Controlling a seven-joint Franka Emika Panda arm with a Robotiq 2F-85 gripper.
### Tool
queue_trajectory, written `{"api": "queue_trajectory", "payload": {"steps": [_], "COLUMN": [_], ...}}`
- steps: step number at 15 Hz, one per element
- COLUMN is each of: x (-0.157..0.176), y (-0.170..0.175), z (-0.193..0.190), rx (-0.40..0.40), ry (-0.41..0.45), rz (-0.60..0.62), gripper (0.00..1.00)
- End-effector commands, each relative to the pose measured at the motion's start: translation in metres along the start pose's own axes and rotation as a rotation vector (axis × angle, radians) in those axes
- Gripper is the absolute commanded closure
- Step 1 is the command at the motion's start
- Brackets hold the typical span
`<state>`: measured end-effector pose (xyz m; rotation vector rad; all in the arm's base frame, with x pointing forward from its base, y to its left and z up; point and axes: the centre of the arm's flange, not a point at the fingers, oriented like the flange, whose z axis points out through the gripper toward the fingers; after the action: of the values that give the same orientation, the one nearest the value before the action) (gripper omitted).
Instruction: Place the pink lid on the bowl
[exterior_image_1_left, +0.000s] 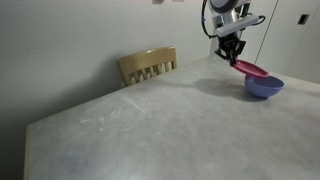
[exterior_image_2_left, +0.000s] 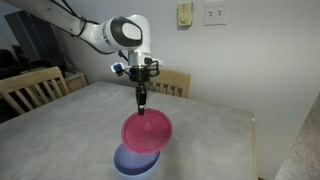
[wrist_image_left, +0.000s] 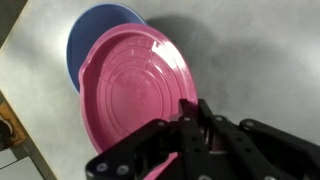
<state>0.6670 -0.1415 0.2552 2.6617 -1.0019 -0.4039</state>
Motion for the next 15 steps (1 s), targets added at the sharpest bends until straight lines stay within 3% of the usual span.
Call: {"api": "queue_trajectory", "payload": {"steps": [1, 5, 15], "x": [-0.033, -0.050, -0.076], "y": [0.041, 0.068, 0.095], "z": [0.055, 0.079, 0.047], "rx": [0.081, 0.027, -0.009], "ry": [-0.116, -0.191, -0.248], "rz": [-0.053, -0.027, 0.008], "gripper": [0.97, 0.97, 0.97]}}
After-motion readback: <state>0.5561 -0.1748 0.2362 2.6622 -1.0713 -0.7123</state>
